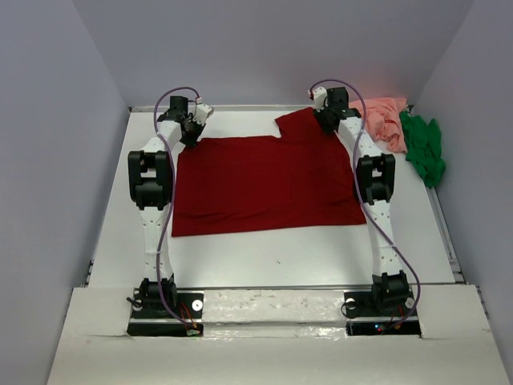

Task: Fold and stack the t-shirts
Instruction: Grap the side of the flattened tshirt furthest away from the robot with both arms

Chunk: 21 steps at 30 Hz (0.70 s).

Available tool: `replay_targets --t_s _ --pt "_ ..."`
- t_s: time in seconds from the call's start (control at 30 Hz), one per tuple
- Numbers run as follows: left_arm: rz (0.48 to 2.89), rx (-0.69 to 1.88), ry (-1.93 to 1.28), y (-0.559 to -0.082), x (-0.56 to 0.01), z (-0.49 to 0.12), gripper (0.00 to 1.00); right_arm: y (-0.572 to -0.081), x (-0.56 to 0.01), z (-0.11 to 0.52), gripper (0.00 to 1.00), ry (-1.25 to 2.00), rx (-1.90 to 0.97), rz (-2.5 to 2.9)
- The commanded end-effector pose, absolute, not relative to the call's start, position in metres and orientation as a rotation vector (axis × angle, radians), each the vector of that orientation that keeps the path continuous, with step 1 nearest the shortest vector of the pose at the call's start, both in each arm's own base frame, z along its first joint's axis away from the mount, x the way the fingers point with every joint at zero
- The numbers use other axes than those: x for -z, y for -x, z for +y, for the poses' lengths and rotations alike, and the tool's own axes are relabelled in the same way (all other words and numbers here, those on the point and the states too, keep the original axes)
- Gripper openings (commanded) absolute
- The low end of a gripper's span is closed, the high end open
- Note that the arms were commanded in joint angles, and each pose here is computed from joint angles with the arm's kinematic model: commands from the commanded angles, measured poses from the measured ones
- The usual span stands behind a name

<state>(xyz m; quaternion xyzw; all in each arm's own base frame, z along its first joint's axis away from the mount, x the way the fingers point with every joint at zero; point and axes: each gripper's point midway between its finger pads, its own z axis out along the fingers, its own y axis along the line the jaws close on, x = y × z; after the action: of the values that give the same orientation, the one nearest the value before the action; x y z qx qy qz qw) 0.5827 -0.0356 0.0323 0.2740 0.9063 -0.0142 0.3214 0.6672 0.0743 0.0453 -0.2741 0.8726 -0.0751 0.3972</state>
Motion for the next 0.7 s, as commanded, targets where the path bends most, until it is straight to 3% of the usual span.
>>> replay_targets --t_s 0.0,0.53,0.67 --pt "2.346 0.019 -0.709 -0.578 -0.07 -0.037 0.0 -0.671 -0.032 0.074 0.37 0.688 0.179 2.207" --pt "2.345 0.009 -0.726 -0.573 -0.074 -0.037 0.0 -0.63 -0.002 0.087 0.33 0.64 -0.07 2.374" --pt "2.343 0.016 -0.727 -0.573 -0.074 -0.038 0.0 -0.621 0.001 0.083 0.19 0.64 -0.093 2.398"
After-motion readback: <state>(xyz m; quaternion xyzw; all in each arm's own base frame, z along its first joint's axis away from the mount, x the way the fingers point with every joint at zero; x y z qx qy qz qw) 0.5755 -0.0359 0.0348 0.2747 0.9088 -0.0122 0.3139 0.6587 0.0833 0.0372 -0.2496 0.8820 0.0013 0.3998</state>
